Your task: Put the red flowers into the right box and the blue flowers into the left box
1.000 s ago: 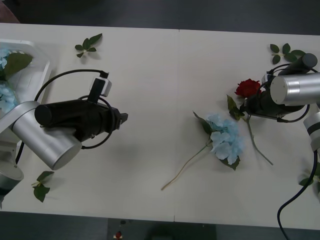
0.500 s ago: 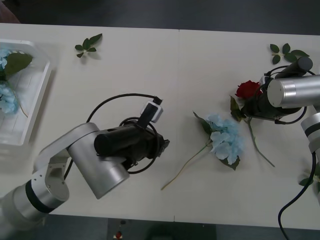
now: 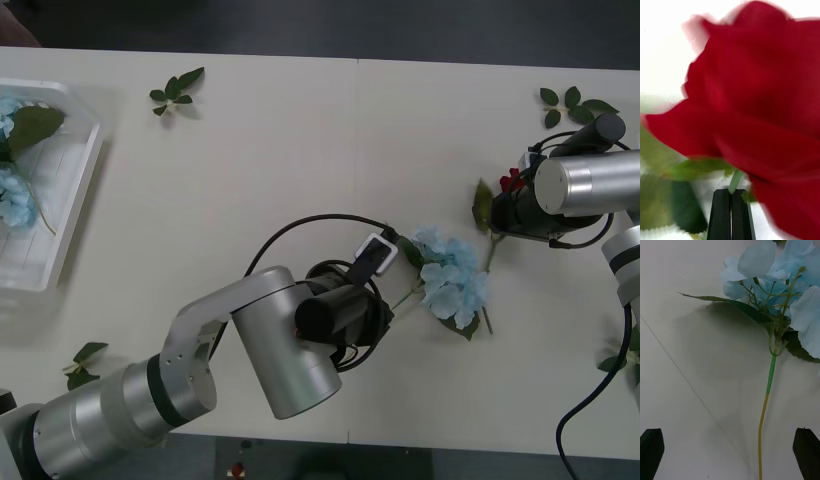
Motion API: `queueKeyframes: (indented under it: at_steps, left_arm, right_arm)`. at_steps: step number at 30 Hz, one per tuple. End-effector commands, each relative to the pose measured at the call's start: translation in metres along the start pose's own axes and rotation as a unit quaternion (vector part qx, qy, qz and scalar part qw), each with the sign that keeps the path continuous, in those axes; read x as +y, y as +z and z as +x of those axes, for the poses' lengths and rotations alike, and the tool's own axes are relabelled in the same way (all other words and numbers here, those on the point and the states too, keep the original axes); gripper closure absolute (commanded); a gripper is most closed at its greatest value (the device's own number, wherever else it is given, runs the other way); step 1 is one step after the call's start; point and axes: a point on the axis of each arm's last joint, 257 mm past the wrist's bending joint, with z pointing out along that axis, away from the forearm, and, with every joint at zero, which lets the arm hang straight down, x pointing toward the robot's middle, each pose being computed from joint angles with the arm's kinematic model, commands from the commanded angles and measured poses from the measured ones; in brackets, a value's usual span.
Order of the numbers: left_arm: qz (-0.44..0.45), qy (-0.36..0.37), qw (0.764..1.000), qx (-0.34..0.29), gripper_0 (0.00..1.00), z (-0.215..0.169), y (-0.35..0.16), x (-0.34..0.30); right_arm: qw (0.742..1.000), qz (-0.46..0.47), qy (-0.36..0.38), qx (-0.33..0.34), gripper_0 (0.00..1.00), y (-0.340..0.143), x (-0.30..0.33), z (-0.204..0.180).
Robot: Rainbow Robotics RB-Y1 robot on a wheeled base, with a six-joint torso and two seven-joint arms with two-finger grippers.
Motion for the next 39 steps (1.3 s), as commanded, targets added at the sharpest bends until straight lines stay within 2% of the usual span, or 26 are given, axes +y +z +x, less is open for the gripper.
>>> queueKeyframes:
  at_steps: [1, 7, 19, 25, 29, 39]
  left_arm:
    - [0.012, -0.009, 1.000, -0.027, 0.00, -0.027, 0.007, -0.014]
    - [0.031, 0.002, 0.999, -0.043, 0.00, -0.028, 0.033, -0.029]
    - [0.050, 0.040, 0.997, -0.053, 0.00, -0.022, 0.058, -0.045]
    - [0.061, 0.044, 0.996, -0.055, 0.00, -0.028, 0.056, -0.062]
    - [0.062, 0.040, 0.996, -0.053, 0.00, -0.026, 0.057, -0.065]
    - [0.059, 0.050, 0.996, -0.050, 0.05, -0.020, 0.067, -0.070]
  right_arm:
    - [1.000, -0.011, -0.015, -0.010, 1.00, -0.004, 0.010, -0.008]
    - [1.000, -0.013, -0.010, -0.015, 1.00, -0.015, 0.010, -0.021]
    - [0.999, 0.016, -0.001, -0.047, 1.00, -0.116, -0.034, -0.076]
    - [0.995, 0.054, 0.028, -0.085, 1.00, -0.172, -0.098, -0.106]
    - [0.990, 0.095, 0.022, -0.104, 1.00, -0.206, -0.156, -0.122]
    - [0.987, 0.130, 0.016, -0.097, 1.00, -0.239, -0.271, -0.126]
